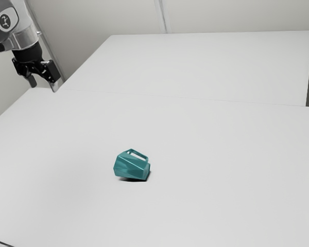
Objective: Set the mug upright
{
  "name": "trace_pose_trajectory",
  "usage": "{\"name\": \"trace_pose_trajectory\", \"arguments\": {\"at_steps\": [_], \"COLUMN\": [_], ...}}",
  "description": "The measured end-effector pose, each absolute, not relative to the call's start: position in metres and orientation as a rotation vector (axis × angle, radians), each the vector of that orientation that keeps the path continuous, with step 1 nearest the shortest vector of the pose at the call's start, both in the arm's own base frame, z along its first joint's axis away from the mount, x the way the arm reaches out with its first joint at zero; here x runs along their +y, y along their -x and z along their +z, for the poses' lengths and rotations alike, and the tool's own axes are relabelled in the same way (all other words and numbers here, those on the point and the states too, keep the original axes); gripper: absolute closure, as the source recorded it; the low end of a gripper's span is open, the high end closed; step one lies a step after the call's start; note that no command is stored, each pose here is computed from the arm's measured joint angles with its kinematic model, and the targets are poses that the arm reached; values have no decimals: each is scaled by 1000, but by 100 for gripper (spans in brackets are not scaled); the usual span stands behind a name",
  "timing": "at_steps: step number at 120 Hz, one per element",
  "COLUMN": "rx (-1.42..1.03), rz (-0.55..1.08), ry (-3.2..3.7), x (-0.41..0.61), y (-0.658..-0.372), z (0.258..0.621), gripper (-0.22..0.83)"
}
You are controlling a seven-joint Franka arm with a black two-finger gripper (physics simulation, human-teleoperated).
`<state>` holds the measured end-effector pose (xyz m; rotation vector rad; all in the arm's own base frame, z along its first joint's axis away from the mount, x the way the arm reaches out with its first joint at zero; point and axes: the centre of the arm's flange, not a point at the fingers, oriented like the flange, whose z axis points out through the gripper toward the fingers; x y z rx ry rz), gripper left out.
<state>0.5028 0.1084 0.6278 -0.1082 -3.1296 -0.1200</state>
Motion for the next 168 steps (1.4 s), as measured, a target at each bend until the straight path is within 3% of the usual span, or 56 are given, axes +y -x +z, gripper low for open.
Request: {"name": "trace_pose_trajectory", "arguments": {"at_steps": [38,120,168], "rx": [-3079,-2831,-2692], "rz": [-76,739,931], "ry": [89,-358,-481], "x": [113,152,126], "y": [-497,-537,-563], "z": [599,418,330], "gripper": [0,0,0]}}
